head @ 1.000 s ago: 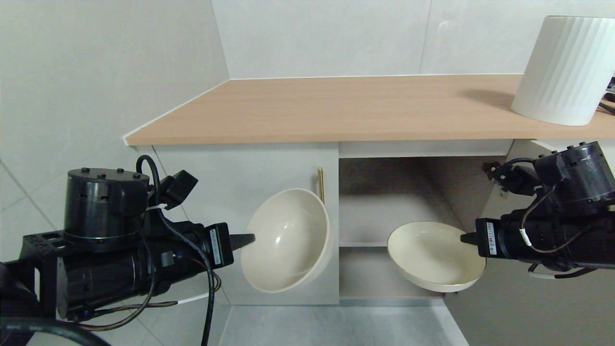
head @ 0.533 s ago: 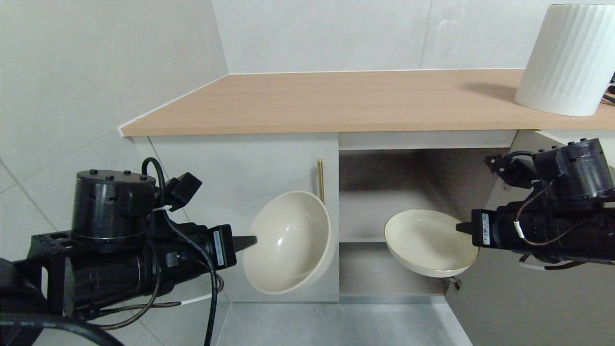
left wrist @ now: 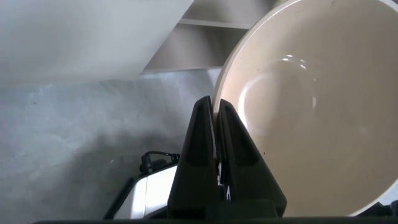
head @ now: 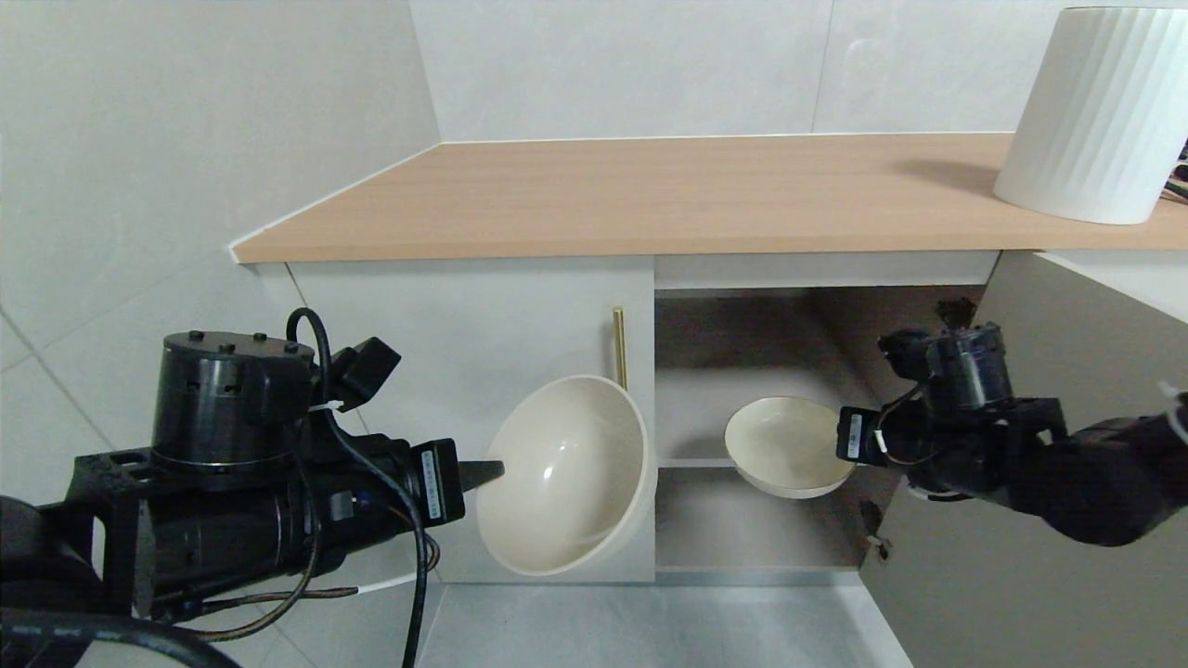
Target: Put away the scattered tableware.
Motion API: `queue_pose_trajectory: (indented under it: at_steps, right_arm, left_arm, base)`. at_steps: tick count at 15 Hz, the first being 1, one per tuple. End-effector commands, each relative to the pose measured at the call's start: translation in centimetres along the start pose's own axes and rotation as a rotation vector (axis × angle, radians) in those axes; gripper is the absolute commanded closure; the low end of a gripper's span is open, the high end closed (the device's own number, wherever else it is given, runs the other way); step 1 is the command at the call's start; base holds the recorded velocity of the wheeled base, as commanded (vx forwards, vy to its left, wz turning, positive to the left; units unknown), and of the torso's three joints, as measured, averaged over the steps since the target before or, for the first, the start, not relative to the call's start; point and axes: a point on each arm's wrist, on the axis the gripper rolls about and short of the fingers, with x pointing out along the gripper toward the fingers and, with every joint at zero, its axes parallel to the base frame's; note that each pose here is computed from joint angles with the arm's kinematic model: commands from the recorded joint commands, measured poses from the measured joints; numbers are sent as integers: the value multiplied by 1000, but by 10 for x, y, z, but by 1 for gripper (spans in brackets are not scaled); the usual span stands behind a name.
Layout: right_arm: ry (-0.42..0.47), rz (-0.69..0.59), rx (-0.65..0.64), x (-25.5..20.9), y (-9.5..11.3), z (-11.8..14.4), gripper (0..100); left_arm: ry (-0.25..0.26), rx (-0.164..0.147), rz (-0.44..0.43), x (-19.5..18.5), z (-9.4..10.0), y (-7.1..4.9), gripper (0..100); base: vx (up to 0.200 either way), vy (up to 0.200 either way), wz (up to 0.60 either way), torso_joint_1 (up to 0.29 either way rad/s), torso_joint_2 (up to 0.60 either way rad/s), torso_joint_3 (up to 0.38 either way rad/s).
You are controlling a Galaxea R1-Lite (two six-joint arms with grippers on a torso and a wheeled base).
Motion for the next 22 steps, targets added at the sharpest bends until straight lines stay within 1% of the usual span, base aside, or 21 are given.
queue_pose_trajectory:
  at_steps: [1, 3, 5, 8, 10, 13, 14, 15, 16, 18, 22]
  right_arm:
    - [58, -104, -9, 72, -17, -43, 100]
    - [52, -132, -1, 92, -22, -44, 100]
    - [28, -190, 8, 114, -27, -44, 100]
    - [-1, -223, 16, 133, -29, -42, 100]
    - [-23, -222, 21, 146, -27, -35, 100]
    - [2, -235, 18, 162, -21, -20, 100]
    - [-20, -254, 24, 172, -22, -15, 100]
    - [-46, -289, 30, 181, -25, -13, 100]
    - [-52, -303, 37, 185, -29, -13, 100]
    - [-66, -310, 47, 192, -33, -11, 100]
    - [-92, -317, 54, 198, -33, -7, 100]
  left_arm:
    - [0, 2, -4, 0, 0, -1, 100]
    - [-3, 10, -16, -3, -1, -5, 100]
    - [7, 14, -21, -1, -4, -7, 100]
    - [6, 15, -23, -2, -4, -7, 100]
    - [8, 16, -22, -1, -4, -7, 100]
    - [12, 17, -19, 0, -4, -7, 100]
    - [12, 19, -19, -1, -5, -6, 100]
    - [12, 29, -19, -1, -5, -6, 100]
    - [16, 41, -17, -1, -5, -6, 100]
    - [13, 52, -19, -1, -5, -6, 100]
    - [17, 51, -16, 0, -6, -6, 100]
  base:
    - [0, 0, 0, 0, 0, 0]
    - [0, 0, 0, 0, 0, 0]
    - [0, 0, 0, 0, 0, 0]
    - [0, 0, 0, 0, 0, 0]
    - [0, 0, 0, 0, 0, 0]
    - [0, 0, 0, 0, 0, 0]
    - [0, 0, 0, 0, 0, 0]
    - [0, 0, 0, 0, 0, 0]
    - [0, 0, 0, 0, 0, 0]
    - [0, 0, 0, 0, 0, 0]
    - [0, 0, 0, 0, 0, 0]
